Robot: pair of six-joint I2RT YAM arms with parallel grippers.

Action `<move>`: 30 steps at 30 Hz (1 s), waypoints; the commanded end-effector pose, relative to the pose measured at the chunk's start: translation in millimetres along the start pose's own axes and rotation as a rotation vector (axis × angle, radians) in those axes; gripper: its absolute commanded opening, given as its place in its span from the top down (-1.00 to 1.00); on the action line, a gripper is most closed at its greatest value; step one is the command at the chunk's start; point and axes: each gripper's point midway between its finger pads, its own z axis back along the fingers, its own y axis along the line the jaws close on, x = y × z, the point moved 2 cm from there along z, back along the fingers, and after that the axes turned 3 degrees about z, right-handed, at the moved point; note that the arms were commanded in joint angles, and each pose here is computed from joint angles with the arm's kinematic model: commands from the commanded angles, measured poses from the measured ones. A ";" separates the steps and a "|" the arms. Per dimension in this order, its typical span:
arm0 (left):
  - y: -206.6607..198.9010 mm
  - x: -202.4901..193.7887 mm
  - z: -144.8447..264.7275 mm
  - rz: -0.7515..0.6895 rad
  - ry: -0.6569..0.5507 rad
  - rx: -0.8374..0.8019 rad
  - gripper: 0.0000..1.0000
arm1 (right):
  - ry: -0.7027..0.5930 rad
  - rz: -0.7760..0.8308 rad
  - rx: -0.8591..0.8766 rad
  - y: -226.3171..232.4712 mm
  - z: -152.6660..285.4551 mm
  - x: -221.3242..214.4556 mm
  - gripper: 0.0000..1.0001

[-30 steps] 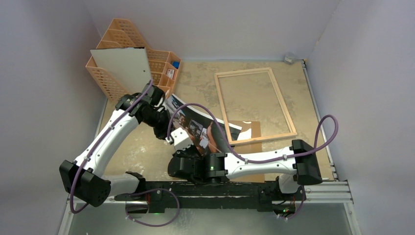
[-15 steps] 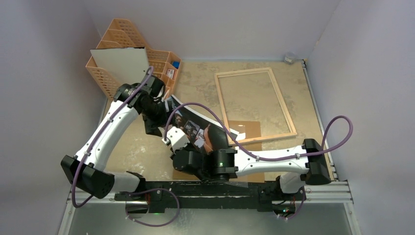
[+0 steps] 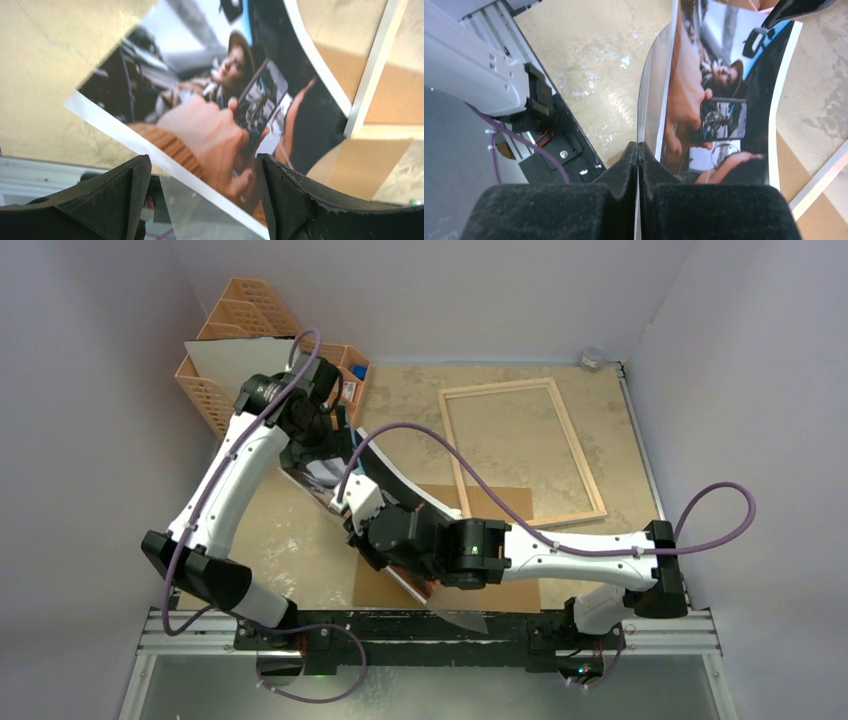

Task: Put the photo into the frame
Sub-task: Pick up the photo frame item at the center of the board.

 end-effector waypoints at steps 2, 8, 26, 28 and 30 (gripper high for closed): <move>1.6 68.6 19.7 0.016 -0.213 0.068 -0.59 | -0.171 -0.009 0.055 -21.7 27.2 69.7 1.00; -1.9 122.7 33.3 0.094 -0.299 0.000 -0.59 | -0.272 0.015 0.131 -40.1 55.2 110.1 1.00; 50.7 181.5 113.1 0.408 -0.708 -0.019 -0.59 | -0.485 -0.049 0.214 -50.3 118.0 181.1 1.00; 57.1 185.3 131.0 0.439 -0.782 -0.020 -0.59 | -0.488 -0.077 0.164 -59.9 114.9 183.0 1.00; 62.0 187.3 148.3 0.464 -0.847 -0.032 -0.59 | -0.491 -0.098 0.115 -70.1 112.1 184.3 1.00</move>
